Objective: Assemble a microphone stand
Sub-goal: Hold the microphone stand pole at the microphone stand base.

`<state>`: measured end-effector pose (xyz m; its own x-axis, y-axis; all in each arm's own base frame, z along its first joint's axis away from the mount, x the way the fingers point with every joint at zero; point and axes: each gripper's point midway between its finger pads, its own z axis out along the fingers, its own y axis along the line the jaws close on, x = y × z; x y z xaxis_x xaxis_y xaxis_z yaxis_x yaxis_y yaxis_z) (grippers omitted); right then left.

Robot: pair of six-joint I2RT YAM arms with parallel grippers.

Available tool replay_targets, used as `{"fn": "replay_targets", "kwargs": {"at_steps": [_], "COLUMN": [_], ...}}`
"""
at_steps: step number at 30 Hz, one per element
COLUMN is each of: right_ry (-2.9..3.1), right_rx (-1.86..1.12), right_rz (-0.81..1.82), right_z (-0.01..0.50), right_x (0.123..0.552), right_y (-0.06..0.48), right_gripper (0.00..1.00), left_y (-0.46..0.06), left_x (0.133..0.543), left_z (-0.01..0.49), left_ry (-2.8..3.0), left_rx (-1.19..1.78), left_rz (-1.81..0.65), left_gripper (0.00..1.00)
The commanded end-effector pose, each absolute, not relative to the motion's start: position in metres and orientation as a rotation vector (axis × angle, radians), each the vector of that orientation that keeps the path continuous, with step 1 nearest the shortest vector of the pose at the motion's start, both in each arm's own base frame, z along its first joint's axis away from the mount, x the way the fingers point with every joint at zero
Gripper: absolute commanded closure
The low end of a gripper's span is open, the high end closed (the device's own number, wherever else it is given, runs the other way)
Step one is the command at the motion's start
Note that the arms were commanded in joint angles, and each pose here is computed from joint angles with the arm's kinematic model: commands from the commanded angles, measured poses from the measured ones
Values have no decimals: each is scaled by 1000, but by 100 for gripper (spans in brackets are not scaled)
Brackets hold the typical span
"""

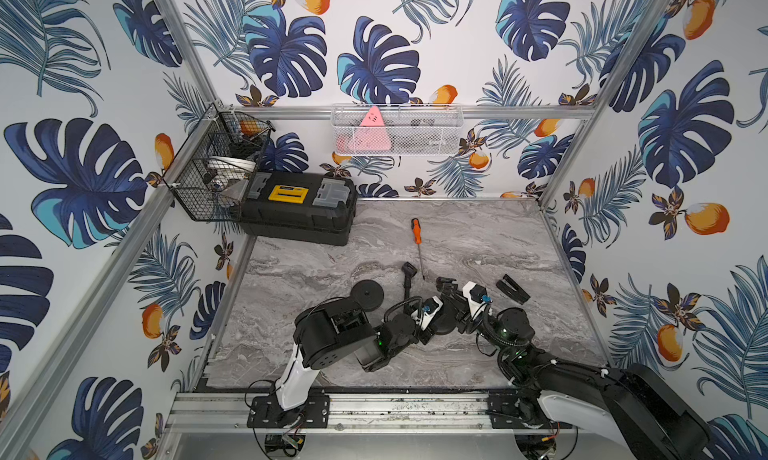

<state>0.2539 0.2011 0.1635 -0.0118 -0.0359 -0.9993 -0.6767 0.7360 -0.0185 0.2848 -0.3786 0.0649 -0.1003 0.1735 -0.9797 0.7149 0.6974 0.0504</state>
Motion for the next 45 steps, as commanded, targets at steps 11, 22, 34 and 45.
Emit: {"fn": "replay_targets", "kwargs": {"at_steps": [11, 22, 34, 45], "right_ry": [1576, 1580, 1582, 1587], "right_rx": [-630, -622, -619, -616], "right_rz": [604, 601, 600, 585], "right_z": [148, 148, 148, 151], "right_x": [249, 249, 249, 252], "right_y": [206, 204, 205, 203], "right_gripper": [89, 89, 89, 68], "left_y": [-383, -392, -393, -397], "left_x": [291, 289, 289, 285], "left_z": [84, 88, 90, 80], "left_ry": [1539, 1511, 1498, 1493], "left_rx": [626, 660, 667, 707], "left_rz": [-586, -607, -611, -619], "left_gripper": [56, 64, 72, 81]}}
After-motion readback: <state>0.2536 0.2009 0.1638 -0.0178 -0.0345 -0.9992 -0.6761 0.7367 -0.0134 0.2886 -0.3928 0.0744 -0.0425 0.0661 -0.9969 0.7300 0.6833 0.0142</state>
